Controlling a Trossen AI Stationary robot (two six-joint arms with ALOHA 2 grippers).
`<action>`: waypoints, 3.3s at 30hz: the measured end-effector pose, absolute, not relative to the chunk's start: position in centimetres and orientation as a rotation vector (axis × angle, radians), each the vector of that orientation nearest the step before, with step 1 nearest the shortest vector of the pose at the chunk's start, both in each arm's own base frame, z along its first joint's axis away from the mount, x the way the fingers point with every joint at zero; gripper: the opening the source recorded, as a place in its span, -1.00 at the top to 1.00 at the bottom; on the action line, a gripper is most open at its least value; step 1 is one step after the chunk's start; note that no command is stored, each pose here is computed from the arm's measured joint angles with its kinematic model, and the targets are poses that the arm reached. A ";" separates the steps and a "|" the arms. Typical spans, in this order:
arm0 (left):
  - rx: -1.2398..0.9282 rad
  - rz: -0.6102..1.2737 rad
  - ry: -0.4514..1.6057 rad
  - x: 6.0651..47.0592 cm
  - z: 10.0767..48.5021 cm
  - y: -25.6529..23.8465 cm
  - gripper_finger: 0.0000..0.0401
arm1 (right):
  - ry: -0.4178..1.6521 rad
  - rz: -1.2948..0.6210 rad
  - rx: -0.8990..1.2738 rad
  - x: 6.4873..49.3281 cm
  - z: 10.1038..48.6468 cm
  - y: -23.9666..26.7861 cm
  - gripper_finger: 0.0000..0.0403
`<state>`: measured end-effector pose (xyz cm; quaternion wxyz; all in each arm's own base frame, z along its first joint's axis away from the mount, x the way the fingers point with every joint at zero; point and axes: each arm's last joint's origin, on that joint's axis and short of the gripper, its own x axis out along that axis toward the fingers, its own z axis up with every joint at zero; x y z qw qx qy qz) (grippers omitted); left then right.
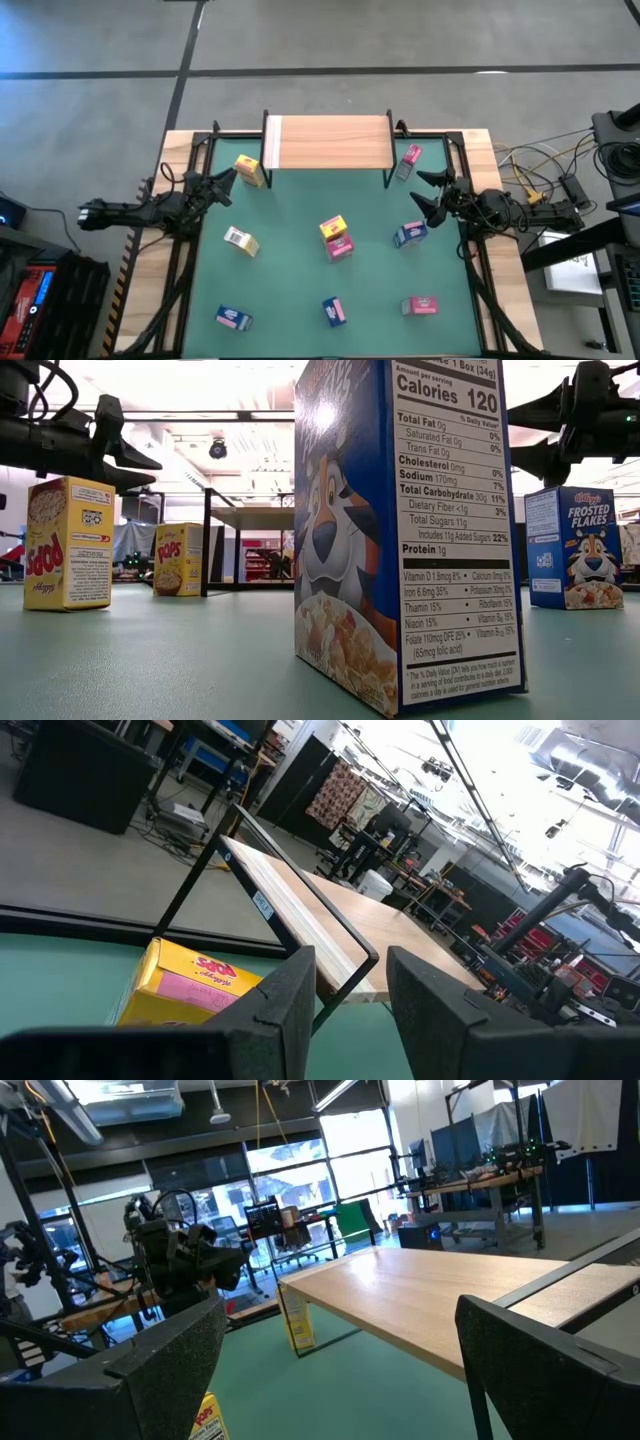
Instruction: Stack cereal on shelf
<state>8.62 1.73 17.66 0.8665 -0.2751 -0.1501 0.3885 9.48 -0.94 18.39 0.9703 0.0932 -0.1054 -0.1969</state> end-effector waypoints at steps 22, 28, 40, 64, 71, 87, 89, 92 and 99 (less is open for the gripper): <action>-0.541 0.818 -0.299 8.6 17.7 1.7 0.46 | -0.213 -0.398 0.188 9.5 18.4 -0.9 -0.90; -0.557 0.815 -0.309 8.6 17.7 1.7 0.46 | -0.213 -0.398 0.188 9.5 18.4 -0.9 -0.90; -0.612 0.755 -0.322 8.7 17.8 1.6 0.46 | -0.213 -0.398 0.188 9.5 18.4 -0.9 -0.90; -0.618 0.731 -0.199 11.3 21.2 1.3 0.46 | -0.213 -0.398 0.188 9.5 18.4 -0.9 -0.90; -0.720 0.749 -0.064 14.2 23.0 1.0 0.46 | -0.213 -0.398 0.188 9.5 18.4 -0.9 -0.90; -1.231 1.093 0.357 22.5 25.9 -0.1 0.46 | -0.213 -0.398 0.188 9.5 18.4 -0.9 -0.90; -1.257 1.108 0.366 23.6 26.1 -0.2 0.46 | -0.213 -0.398 0.188 9.5 18.4 -0.9 -0.90; -1.285 1.124 0.377 25.1 26.1 -0.4 0.46 | -0.213 -0.398 0.188 9.5 18.4 -0.9 -0.90; -1.426 1.158 0.427 28.3 25.5 -0.9 0.46 | -0.213 -0.398 0.188 9.5 18.4 -0.9 -0.90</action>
